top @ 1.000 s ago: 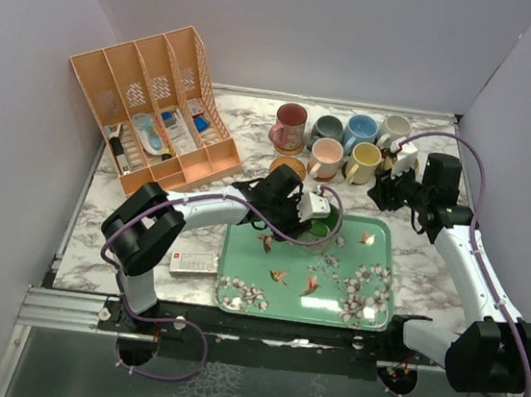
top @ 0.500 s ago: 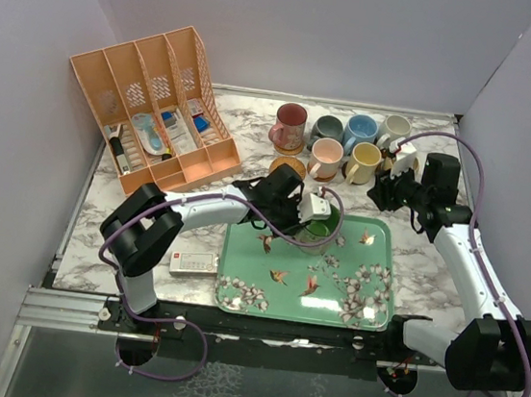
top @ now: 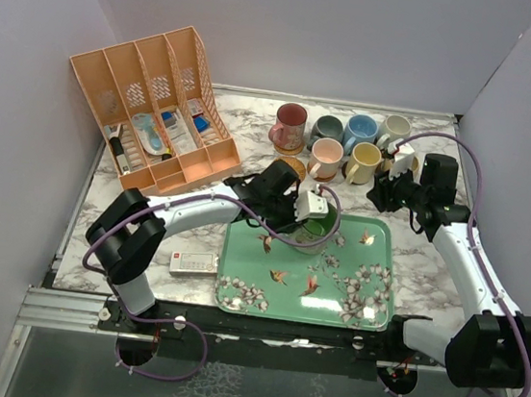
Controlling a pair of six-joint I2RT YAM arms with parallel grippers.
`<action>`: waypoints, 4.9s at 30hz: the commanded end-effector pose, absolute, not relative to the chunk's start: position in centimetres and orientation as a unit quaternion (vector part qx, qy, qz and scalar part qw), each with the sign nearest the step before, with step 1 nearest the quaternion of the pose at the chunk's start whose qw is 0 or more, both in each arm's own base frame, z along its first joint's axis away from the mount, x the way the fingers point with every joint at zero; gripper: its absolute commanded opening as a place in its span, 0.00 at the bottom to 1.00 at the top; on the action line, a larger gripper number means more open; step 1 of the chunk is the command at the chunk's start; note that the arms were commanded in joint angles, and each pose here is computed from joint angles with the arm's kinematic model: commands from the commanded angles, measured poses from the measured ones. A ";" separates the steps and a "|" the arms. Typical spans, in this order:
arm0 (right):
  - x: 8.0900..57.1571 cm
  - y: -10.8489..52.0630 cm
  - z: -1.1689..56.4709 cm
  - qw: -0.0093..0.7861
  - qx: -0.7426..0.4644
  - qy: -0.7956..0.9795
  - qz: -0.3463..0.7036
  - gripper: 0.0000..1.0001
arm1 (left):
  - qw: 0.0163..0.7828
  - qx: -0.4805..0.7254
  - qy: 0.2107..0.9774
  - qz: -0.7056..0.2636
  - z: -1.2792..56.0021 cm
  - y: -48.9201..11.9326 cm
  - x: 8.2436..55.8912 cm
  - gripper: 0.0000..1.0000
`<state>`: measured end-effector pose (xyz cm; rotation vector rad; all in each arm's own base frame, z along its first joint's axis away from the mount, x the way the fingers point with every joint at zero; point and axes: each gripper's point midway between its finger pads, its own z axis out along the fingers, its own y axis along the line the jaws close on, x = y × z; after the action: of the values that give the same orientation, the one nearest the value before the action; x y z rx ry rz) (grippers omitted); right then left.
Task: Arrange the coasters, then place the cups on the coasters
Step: Pick up the cup from the tray, then place the cup on the coaster.
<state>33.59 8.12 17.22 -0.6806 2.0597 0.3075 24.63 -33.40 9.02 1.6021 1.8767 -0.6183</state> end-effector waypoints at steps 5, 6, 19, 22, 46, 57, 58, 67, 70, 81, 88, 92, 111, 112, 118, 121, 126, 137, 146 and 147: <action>34.4 7.3 17.1 0.465 -0.272 0.836 0.105 0.38 | 0.398 0.576 0.663 -0.265 16.8 -34.8 27.4 0.00; 34.4 7.3 17.1 0.465 -0.272 0.836 0.105 0.38 | 0.402 0.572 0.665 -0.264 17.1 -34.6 27.7 0.00; 34.4 7.2 17.4 0.470 -0.272 0.834 0.101 0.38 | 0.484 0.460 0.718 -0.193 19.7 -28.2 36.1 0.00; 34.4 7.1 17.5 0.471 -0.271 0.834 0.098 0.38 | 0.501 0.433 0.729 -0.176 19.8 -26.8 38.2 0.00; 34.3 6.8 17.3 0.471 -0.272 0.834 0.091 0.38 | 0.491 0.333 0.790 -0.153 16.2 -27.5 44.4 0.00; 34.3 6.7 17.3 0.471 -0.271 0.835 0.089 0.38 | 0.488 0.328 0.795 -0.147 15.3 -28.4 45.9 0.00; 34.3 6.7 17.3 0.471 -0.271 0.835 0.089 0.38 | 0.487 0.328 0.796 -0.145 15.0 -28.4 45.9 0.00; 34.3 6.6 17.3 0.471 -0.271 0.834 0.088 0.38 | 0.493 0.325 0.795 -0.141 15.0 -29.3 46.4 0.00; 34.3 6.6 17.2 0.471 -0.271 0.835 0.088 0.38 | 0.494 0.324 0.795 -0.140 14.9 -29.4 46.6 0.00; 34.3 6.5 17.1 0.470 -0.271 0.836 0.087 0.38 | 0.493 0.320 0.798 -0.137 14.2 -29.4 46.7 0.00; 34.4 6.5 17.0 0.468 -0.272 0.837 0.087 0.38 | 0.492 0.317 0.798 -0.145 13.6 -29.4 46.3 0.00; 34.4 6.5 17.0 0.468 -0.272 0.837 0.086 0.38 | 0.493 0.316 0.797 -0.147 13.3 -29.4 46.2 0.00; 34.4 6.4 17.0 0.468 -0.272 0.837 0.085 0.38 | 0.482 0.319 0.804 -0.143 11.1 -28.9 45.4 0.03; 34.3 6.4 17.0 0.467 -0.272 0.837 0.085 0.38 | 0.482 0.319 0.804 -0.143 11.1 -28.9 45.4 0.05; 34.4 6.4 17.1 0.469 -0.272 0.836 0.084 0.38 | 0.481 0.321 0.804 -0.142 11.0 -28.8 45.3 0.15; 34.5 5.9 17.3 0.473 -0.266 0.837 0.071 0.40 | 0.484 0.321 0.802 -0.141 11.3 -28.8 45.3 0.21; 35.5 4.2 19.1 0.498 -0.227 0.836 0.027 0.44 | 0.492 0.320 0.797 -0.143 12.5 -28.7 45.2 0.32; 38.8 0.0 23.4 0.535 -0.184 0.819 -0.095 0.57 | 0.501 0.334 0.784 -0.152 15.2 -28.9 44.5 0.57; 43.2 -2.2 22.7 0.504 -0.136 0.841 -0.143 0.58 | 0.507 0.379 0.761 -0.143 18.5 -27.9 42.5 0.73; 43.6 -2.2 22.3 0.498 -0.135 0.845 -0.143 0.58 | 0.508 0.382 0.758 -0.144 18.9 -27.8 42.1 0.76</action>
<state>41.74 -0.70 21.98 -0.4052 2.0300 -0.2704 43.39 -27.56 14.60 0.8615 1.9261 -0.3265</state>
